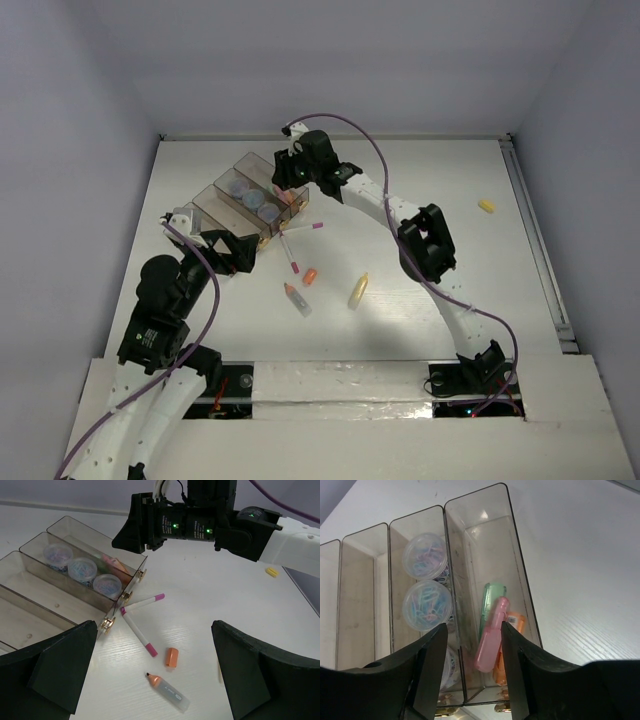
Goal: Sort the stationery into containers
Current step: Place the stationery in the storage box, then pick up the pen from the center of the board.
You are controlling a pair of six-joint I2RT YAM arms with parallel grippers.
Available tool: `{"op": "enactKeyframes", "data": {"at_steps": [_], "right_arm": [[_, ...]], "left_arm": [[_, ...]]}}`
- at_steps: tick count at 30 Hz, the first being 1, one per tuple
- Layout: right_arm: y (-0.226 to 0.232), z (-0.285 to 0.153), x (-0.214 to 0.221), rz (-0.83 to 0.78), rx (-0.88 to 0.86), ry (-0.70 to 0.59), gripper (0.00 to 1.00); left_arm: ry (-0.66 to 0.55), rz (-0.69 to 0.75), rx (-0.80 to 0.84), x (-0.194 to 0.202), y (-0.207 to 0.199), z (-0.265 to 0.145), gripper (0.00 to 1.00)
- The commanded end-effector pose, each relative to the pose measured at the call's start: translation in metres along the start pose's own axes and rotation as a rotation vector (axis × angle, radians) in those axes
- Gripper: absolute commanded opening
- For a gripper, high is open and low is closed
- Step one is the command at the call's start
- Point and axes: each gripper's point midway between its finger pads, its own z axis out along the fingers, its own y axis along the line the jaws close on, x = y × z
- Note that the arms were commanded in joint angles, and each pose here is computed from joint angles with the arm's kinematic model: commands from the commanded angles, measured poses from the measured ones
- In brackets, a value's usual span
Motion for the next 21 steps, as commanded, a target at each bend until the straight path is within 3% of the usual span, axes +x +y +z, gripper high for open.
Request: {"op": "enactKeyframes", "data": {"at_steps": [1, 3, 11, 13, 21], "right_arm": [[0.006, -0.002, -0.029, -0.034, -0.003, -0.084, 0.56], [0.008, -0.006, -0.035, -0.037, -0.005, -0.093, 0.61], [0.037, -0.052, -0.053, -0.036, -0.050, -0.145, 0.65], [0.047, -0.063, -0.049, -0.032, -0.072, -0.145, 0.74], [0.084, -0.109, 0.027, -0.048, -0.101, -0.038, 0.84]], "left_arm": [[-0.028, 0.006, 0.015, -0.008, -0.003, 0.002, 0.99], [-0.032, 0.005, 0.006, -0.009, -0.001, 0.002, 0.99], [-0.026, 0.004, 0.005, -0.008, 0.000, 0.003, 0.99], [-0.027, 0.004, 0.007, -0.007, -0.001, 0.003, 0.99], [-0.034, 0.003, 0.003, -0.009, 0.001, 0.002, 0.99]]}}
